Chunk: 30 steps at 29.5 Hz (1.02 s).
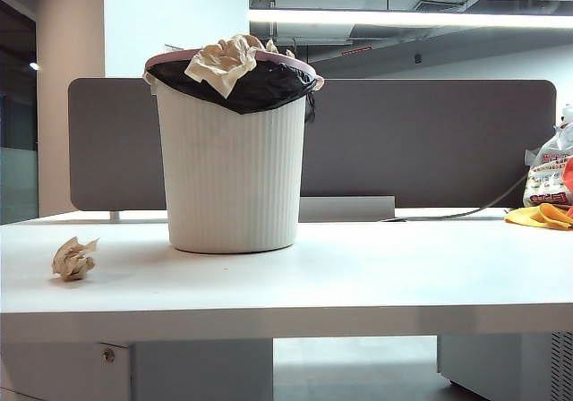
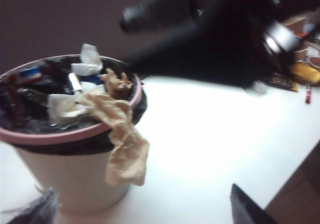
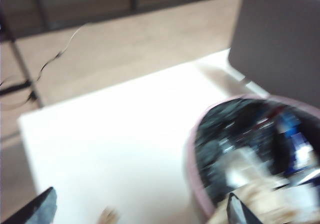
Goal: Pick up all the trash on the table and put it in the trash can.
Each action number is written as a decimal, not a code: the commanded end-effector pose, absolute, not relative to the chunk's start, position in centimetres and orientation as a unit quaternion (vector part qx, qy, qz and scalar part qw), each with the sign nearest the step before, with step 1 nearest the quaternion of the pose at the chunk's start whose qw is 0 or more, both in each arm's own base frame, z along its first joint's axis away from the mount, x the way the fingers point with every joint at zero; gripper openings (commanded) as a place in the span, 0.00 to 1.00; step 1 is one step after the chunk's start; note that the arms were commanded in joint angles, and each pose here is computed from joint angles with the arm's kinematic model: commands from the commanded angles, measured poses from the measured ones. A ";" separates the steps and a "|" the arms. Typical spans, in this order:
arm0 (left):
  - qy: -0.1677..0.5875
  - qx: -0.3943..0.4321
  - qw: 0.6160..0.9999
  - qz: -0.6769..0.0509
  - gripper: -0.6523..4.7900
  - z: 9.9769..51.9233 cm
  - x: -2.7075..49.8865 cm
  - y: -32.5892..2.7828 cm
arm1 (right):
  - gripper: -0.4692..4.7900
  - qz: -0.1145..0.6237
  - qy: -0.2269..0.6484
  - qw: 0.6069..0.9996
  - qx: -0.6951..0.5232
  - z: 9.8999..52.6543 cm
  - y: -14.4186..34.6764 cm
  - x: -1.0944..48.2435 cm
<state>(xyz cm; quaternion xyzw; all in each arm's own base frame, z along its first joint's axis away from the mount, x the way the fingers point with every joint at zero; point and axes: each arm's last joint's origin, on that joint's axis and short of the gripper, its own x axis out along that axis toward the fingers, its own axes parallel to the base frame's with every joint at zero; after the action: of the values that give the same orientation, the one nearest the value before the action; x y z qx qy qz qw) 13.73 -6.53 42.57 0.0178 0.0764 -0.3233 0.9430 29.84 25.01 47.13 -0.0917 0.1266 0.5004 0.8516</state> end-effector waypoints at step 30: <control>0.236 0.093 0.960 -0.121 1.00 39.6 7.0 -2.4 | 0.87 0.502 0.312 0.777 -0.219 19.5 42.3 33.1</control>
<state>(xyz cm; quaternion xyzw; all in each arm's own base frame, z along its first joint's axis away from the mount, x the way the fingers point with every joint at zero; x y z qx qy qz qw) 7.00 -2.43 39.53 0.0932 0.2402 -0.1222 0.9585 33.12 42.13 18.83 -0.2224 0.3247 0.5039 0.7689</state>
